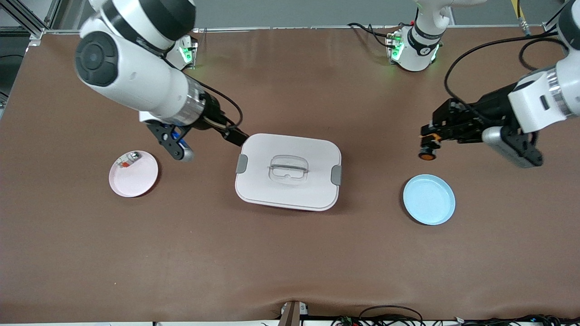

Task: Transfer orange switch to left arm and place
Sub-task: 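Open the right gripper and withdraw while the left gripper pulls the switch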

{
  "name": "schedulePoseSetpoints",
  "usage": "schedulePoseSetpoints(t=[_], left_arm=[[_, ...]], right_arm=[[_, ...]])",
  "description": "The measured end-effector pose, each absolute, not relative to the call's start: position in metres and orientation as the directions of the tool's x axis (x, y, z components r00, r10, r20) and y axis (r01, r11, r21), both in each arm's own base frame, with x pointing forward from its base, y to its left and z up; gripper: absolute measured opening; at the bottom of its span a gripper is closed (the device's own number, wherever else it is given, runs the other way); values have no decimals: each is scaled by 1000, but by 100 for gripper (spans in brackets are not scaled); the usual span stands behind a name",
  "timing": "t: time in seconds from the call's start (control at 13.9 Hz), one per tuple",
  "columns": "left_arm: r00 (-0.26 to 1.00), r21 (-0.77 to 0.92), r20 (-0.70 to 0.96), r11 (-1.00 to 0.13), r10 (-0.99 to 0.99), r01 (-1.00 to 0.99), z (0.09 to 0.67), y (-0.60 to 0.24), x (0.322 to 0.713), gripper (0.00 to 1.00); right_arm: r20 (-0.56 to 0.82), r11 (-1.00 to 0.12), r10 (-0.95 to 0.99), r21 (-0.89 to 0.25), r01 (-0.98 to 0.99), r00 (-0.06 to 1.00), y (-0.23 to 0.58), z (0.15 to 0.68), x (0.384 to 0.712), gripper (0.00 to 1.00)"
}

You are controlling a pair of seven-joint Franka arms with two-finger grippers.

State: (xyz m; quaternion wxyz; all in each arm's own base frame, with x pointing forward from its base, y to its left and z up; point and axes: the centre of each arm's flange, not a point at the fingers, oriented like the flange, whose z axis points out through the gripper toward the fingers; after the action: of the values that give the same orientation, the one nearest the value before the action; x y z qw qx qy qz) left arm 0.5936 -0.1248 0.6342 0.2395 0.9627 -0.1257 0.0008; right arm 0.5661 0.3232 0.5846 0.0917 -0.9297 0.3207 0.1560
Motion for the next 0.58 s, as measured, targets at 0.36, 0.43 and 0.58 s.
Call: schedulePoseSetpoints(t=[0.36, 0.43, 0.58], left_arm=[[995, 286, 28, -953, -100, -103, 668, -105, 568, 33], [1000, 259, 6, -966, -24, -25, 666, -100, 568, 33], [994, 171, -19, -980, 103, 105, 658, -92, 570, 33]], right_arm=[[-313, -895, -414, -28, -444, 855, 291, 608, 543, 100], [-310, -910, -380, -40, -412, 871, 278, 611, 546, 100], [-306, -920, -351, -62, -386, 885, 249, 615, 555, 100]])
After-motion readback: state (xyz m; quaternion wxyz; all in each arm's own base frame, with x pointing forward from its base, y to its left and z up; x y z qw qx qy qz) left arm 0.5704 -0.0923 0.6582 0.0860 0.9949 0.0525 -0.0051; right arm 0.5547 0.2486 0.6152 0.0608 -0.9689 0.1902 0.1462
